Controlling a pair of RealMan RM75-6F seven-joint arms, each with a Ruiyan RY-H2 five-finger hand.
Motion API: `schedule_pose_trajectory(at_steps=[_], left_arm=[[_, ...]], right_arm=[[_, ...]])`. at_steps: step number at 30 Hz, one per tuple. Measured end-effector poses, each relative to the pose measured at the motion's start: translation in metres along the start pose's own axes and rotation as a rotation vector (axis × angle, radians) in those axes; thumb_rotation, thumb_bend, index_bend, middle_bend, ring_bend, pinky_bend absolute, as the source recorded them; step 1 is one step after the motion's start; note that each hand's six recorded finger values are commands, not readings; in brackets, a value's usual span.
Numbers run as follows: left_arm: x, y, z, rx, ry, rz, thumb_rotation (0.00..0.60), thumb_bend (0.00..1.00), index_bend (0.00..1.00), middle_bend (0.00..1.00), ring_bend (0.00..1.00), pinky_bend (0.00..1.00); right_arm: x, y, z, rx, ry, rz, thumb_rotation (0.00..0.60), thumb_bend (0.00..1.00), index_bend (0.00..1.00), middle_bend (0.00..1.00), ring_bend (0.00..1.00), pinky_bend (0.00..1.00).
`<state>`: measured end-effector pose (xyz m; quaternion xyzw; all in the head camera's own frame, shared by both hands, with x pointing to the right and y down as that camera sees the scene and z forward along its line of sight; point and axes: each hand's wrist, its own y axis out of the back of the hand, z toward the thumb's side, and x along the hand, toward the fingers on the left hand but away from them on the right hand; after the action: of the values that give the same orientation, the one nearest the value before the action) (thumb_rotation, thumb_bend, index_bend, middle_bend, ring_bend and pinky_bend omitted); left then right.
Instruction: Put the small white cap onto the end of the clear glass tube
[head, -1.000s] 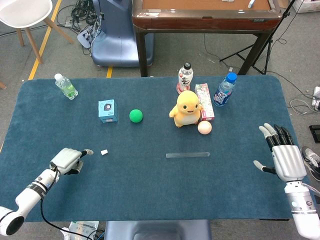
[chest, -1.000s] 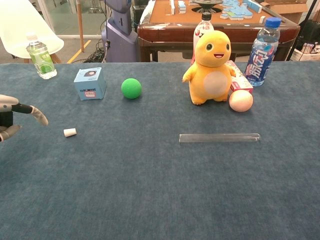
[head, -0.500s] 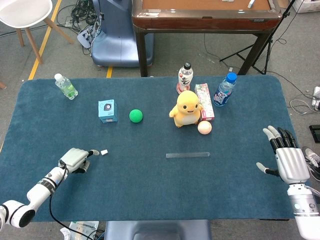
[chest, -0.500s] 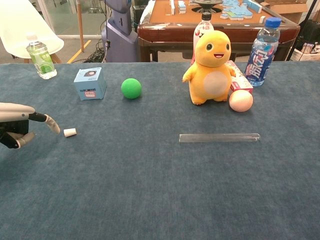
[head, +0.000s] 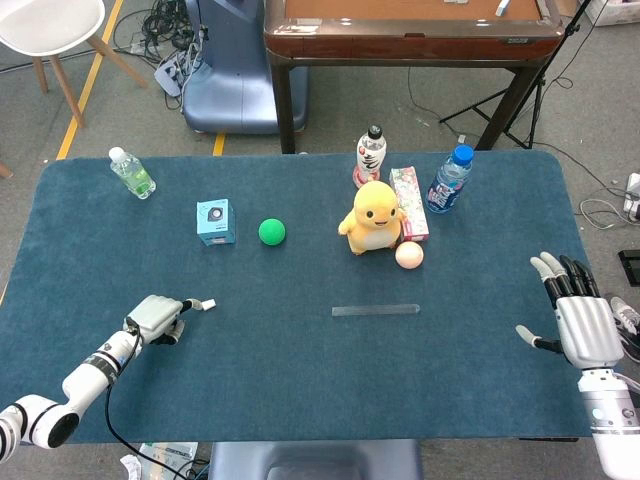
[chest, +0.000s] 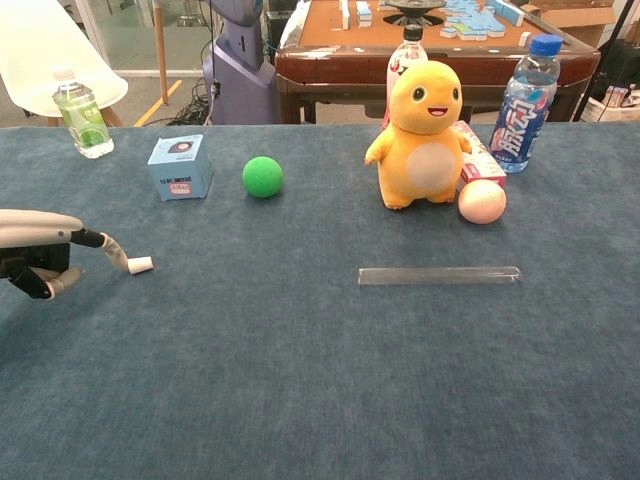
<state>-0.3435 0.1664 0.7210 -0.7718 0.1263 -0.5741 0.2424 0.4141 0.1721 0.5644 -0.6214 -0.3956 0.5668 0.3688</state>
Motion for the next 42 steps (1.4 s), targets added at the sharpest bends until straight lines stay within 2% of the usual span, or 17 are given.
schedule_pose_trajectory(at_steps=[15, 26, 33, 35, 38, 40, 42], left_arm=[[0.005, 0.016, 0.017, 0.001, -0.037, 0.017, 0.600, 0.67, 0.21, 1.00, 1.00, 1.00], [0.006, 0.022, 0.020, 0.019, -0.035, 0.020, 0.600, 0.67, 0.21, 1.00, 1.00, 1.00], [-0.003, 0.035, 0.015, 0.024, -0.017, 0.079, 0.600, 0.65, 0.21, 1.00, 1.00, 1.00], [-0.004, 0.039, 0.015, 0.022, -0.015, 0.105, 0.600, 0.58, 0.21, 1.00, 1.00, 1.00], [-0.004, 0.046, 0.016, 0.023, -0.020, 0.163, 0.600, 0.38, 0.22, 1.00, 1.00, 1.00], [-0.002, 0.049, 0.018, 0.031, -0.032, 0.213, 0.600, 0.30, 0.27, 1.00, 1.00, 1.00], [0.002, 0.052, 0.022, 0.042, -0.048, 0.260, 0.600, 0.27, 0.34, 1.00, 1.00, 1.00]], right_arm=[[0.003, -0.003, -0.008, -0.007, -0.019, 0.000, 0.600, 0.00, 0.00, 0.10, 0.00, 0.00], [0.007, -0.003, -0.013, -0.013, -0.032, -0.007, 0.600, 0.00, 0.00, 0.10, 0.00, 0.00], [0.007, -0.002, -0.012, -0.011, -0.028, -0.010, 0.600, 0.00, 0.00, 0.10, 0.00, 0.00], [0.006, -0.003, -0.011, -0.012, -0.026, -0.009, 0.600, 0.00, 0.00, 0.10, 0.00, 0.00], [0.006, -0.004, -0.011, -0.014, -0.024, -0.007, 0.600, 0.00, 0.00, 0.10, 0.00, 0.00], [0.006, -0.005, -0.010, -0.015, -0.022, -0.005, 0.600, 0.00, 0.00, 0.10, 0.00, 0.00], [0.006, -0.005, -0.009, -0.015, -0.020, -0.005, 0.600, 0.00, 0.00, 0.10, 0.00, 0.00]])
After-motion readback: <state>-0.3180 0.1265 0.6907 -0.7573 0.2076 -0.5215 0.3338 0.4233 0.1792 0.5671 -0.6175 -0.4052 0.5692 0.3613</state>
